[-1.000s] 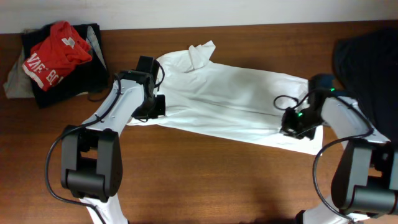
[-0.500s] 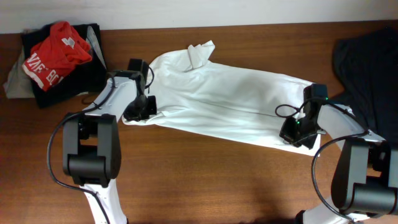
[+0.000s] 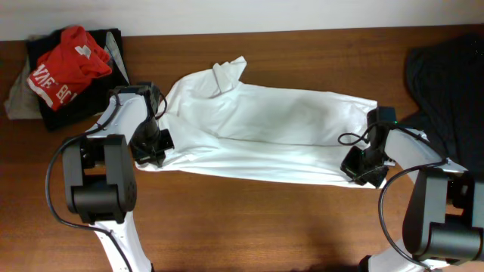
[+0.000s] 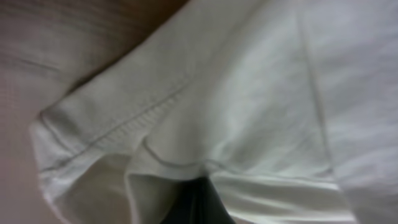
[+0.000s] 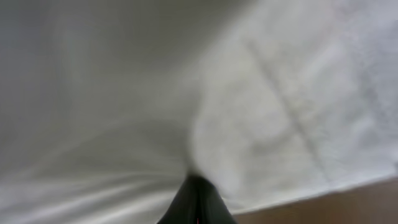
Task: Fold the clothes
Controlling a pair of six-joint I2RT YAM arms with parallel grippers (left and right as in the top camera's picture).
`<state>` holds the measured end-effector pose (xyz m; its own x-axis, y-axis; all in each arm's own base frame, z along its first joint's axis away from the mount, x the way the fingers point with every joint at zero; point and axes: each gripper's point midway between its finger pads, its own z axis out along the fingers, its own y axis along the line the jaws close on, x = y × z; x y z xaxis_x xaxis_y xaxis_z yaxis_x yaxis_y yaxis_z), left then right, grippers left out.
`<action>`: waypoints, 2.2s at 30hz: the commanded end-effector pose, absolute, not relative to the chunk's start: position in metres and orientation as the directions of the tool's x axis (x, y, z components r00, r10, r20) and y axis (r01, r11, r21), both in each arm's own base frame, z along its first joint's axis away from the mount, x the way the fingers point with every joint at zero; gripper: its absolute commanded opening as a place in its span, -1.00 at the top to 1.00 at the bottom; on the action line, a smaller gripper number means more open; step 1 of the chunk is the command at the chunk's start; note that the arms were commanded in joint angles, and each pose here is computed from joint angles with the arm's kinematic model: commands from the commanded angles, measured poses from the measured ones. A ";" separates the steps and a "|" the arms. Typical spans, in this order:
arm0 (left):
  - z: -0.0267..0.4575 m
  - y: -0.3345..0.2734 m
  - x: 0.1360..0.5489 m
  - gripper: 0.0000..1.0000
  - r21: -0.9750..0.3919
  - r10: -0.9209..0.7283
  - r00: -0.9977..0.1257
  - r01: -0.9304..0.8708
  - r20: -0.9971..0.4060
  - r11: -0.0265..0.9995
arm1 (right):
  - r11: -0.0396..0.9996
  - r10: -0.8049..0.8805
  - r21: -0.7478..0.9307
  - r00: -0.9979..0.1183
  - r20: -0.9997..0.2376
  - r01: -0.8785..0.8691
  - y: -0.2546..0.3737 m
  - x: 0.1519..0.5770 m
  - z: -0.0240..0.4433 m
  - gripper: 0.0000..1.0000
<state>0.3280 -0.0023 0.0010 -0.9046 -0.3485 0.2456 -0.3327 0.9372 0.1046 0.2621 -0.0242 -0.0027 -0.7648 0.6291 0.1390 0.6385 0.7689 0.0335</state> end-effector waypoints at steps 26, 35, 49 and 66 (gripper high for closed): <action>0.110 -0.014 0.349 -0.26 -0.036 -0.341 -0.936 -0.339 -0.083 0.940 | 0.778 0.591 0.266 -0.806 -0.008 0.568 -0.020 0.263 0.079 -0.11; 0.092 -0.022 0.358 -0.39 -0.039 -0.301 -0.951 -0.299 -0.068 0.953 | 0.834 0.503 0.311 -0.860 -0.086 0.456 0.007 0.286 0.083 -0.25; 0.092 -0.022 0.365 -0.98 -0.049 -0.306 -0.947 -0.303 -0.095 0.952 | 0.831 0.503 0.278 -0.864 -0.002 0.482 0.008 0.280 0.058 -0.14; 0.092 -0.022 0.365 -0.98 -0.049 -0.306 -0.947 -0.302 -0.095 0.952 | 0.842 0.493 0.209 -0.866 0.077 0.498 0.002 0.280 0.008 0.92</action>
